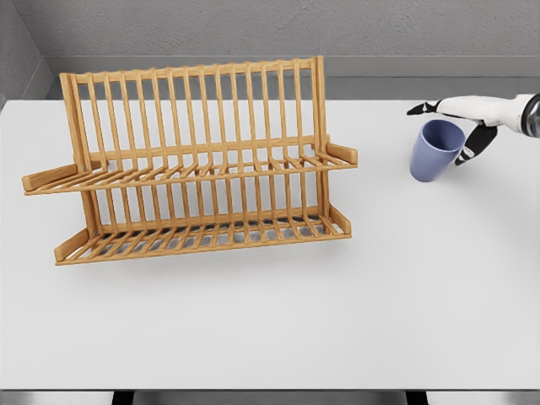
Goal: Right arm put cup on second shelf
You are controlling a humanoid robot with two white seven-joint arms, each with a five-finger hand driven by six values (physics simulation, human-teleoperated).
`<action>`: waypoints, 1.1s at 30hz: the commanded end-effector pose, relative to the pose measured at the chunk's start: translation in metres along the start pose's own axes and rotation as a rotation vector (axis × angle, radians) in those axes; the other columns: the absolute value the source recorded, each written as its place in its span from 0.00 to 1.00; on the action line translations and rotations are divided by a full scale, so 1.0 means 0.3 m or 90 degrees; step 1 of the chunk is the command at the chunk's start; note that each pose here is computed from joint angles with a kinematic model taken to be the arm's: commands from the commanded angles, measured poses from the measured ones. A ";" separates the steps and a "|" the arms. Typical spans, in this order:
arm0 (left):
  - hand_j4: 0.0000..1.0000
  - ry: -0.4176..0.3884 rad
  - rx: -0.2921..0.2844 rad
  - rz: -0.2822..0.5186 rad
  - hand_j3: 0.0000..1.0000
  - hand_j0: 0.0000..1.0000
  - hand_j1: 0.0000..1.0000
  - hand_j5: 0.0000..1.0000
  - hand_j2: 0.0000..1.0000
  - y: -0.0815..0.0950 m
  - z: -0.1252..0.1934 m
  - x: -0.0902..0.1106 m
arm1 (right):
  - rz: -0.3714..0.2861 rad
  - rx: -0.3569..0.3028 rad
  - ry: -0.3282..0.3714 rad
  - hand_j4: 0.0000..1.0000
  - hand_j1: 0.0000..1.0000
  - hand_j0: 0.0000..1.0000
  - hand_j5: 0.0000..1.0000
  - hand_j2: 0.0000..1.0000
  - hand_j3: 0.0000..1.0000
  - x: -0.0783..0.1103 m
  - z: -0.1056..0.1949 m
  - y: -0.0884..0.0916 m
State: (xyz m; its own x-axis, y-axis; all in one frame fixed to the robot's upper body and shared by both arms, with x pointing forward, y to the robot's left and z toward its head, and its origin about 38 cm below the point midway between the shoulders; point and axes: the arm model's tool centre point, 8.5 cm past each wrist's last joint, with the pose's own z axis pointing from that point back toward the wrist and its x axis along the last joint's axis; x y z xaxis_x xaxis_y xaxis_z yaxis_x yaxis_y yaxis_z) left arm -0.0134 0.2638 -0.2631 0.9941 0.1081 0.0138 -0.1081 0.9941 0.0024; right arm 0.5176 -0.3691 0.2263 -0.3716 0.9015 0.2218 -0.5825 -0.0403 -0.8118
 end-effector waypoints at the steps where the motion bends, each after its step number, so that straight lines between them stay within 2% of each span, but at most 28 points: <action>1: 1.00 0.000 0.000 0.000 1.00 1.00 1.00 1.00 1.00 0.000 0.000 0.000 | 0.003 0.001 0.003 1.00 1.00 1.00 1.00 1.00 1.00 0.000 -0.004 0.001; 2: 1.00 0.000 0.000 0.000 1.00 1.00 1.00 1.00 1.00 0.000 0.000 0.000 | 0.006 0.004 0.009 1.00 1.00 1.00 1.00 1.00 1.00 -0.006 -0.005 0.004; 4: 1.00 0.000 0.000 0.000 1.00 1.00 1.00 1.00 1.00 0.000 0.000 0.000 | 0.007 0.005 0.007 0.83 0.83 0.83 0.83 0.83 0.83 -0.004 -0.006 0.005; 6: 1.00 0.000 0.001 0.000 1.00 1.00 1.00 1.00 1.00 0.000 0.000 0.000 | 0.008 0.008 0.007 0.80 0.80 0.80 0.80 0.80 0.80 -0.003 -0.008 0.010; 7: 1.00 0.000 0.000 0.000 1.00 1.00 1.00 1.00 1.00 0.000 0.000 0.000 | 0.009 0.008 0.007 0.73 0.73 0.73 0.73 0.73 0.73 -0.002 -0.009 0.010; 10: 1.00 0.000 0.000 0.000 1.00 1.00 1.00 1.00 1.00 0.000 0.000 0.000 | 0.009 0.008 0.007 0.71 0.71 0.71 0.71 0.71 0.71 -0.002 -0.009 0.010; 12: 1.00 0.000 0.000 0.000 1.00 1.00 1.00 1.00 1.00 0.000 0.000 0.000 | 0.009 0.008 0.006 0.67 0.67 0.67 0.67 0.67 0.67 0.000 -0.011 0.010; 15: 1.00 0.000 0.000 0.000 1.00 1.00 1.00 1.00 1.00 0.000 0.000 0.000 | 0.010 0.008 0.004 0.66 0.66 0.66 0.66 0.66 0.66 0.002 -0.011 0.009; 16: 1.00 0.000 0.000 0.000 1.00 1.00 1.00 1.00 1.00 0.000 0.000 0.000 | 0.013 0.007 0.003 0.62 0.62 0.62 0.62 0.62 0.62 0.005 -0.010 0.006; 24: 1.00 0.000 0.000 0.000 1.00 1.00 1.00 1.00 1.00 0.000 0.000 0.000 | 0.016 -0.002 -0.001 0.62 0.62 0.62 0.62 0.62 0.62 0.007 0.001 -0.010; 33: 1.00 0.000 0.000 0.000 1.00 1.00 1.00 1.00 1.00 0.000 0.000 0.000 | 0.036 -0.027 0.001 0.62 0.62 0.62 0.62 0.62 0.62 0.012 0.046 -0.084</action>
State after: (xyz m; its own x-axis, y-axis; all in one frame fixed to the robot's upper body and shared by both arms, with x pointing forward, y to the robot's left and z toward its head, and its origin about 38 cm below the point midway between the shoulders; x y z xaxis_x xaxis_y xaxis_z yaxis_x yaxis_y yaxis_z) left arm -0.0134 0.2638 -0.2631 0.9941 0.1080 0.0138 -0.1081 0.9941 0.0027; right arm 0.5222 -0.3687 0.2537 -0.4028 0.8987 0.1735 -0.5315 -0.0754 -0.8437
